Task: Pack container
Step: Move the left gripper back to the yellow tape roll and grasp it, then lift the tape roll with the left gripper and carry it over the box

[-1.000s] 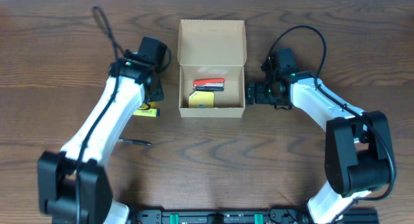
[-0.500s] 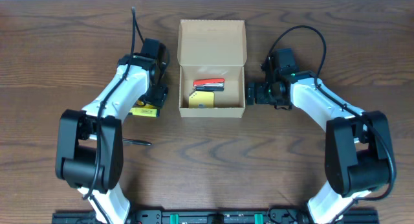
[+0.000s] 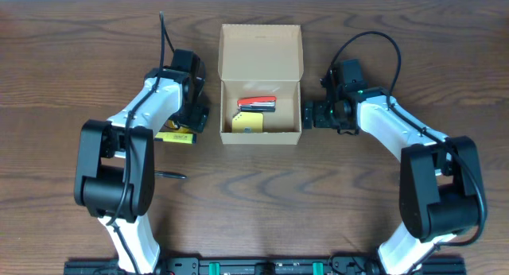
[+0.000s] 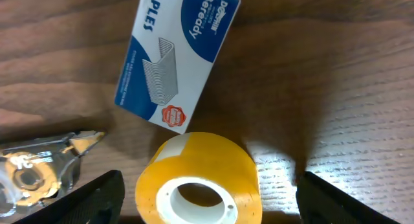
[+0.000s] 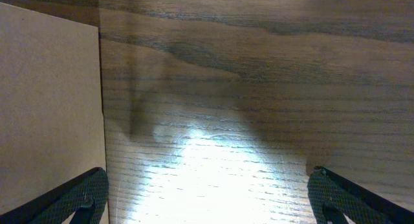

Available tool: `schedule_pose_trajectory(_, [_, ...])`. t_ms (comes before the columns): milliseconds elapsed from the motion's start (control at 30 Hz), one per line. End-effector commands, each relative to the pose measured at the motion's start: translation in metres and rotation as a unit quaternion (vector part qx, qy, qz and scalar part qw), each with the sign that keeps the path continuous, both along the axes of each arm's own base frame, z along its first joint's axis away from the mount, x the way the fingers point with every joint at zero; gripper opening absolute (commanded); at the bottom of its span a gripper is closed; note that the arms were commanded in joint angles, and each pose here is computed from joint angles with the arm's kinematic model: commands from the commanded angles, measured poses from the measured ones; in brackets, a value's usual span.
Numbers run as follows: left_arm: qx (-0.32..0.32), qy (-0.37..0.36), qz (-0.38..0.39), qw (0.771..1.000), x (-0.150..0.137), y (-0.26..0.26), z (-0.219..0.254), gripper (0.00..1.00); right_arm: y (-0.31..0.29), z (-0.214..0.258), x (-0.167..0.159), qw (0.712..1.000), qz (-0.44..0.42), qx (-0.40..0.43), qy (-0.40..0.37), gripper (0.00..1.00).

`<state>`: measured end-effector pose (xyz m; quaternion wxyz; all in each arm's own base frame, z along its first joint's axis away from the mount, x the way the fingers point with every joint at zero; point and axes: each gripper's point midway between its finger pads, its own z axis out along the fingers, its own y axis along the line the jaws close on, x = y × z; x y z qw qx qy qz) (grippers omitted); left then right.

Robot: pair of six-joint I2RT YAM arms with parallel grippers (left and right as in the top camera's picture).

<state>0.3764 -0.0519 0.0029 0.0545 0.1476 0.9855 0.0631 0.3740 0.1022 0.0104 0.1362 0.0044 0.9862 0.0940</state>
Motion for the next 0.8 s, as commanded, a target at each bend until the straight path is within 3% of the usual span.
schedule_pose_trajectory(0, [-0.013, 0.014, 0.017, 1.000, -0.004, -0.001, -0.009, 0.85, -0.002, -0.001, 0.000, 1.000, 0.003, 0.000, 0.001, 0.99])
schedule_pose_trajectory(100, [-0.014, 0.014, 0.031, 0.999, -0.004, 0.001, -0.010, 0.84, -0.002, -0.001, 0.000, 1.000, 0.003, 0.000, 0.001, 0.99])
schedule_pose_trajectory(333, [-0.030, 0.026, 0.050, 0.998, -0.009, 0.002, -0.011, 0.68, -0.002, -0.001, 0.000, 1.000, 0.003, 0.000, 0.001, 0.99])
schedule_pose_trajectory(500, [-0.035, 0.035, 0.053, 0.997, -0.014, 0.002, -0.011, 0.64, -0.002, -0.001, 0.000, 1.000, 0.003, 0.000, 0.001, 0.99])
schedule_pose_trajectory(633, [-0.035, 0.038, 0.053, 0.997, -0.016, 0.002, -0.011, 0.54, -0.002, -0.001, 0.000, 1.000, 0.003, 0.000, 0.001, 0.99])
schedule_pose_trajectory(767, [-0.035, 0.038, 0.054, 0.997, -0.016, 0.002, -0.011, 0.49, -0.002, -0.001, 0.000, 1.000, 0.003, 0.000, 0.001, 0.99])
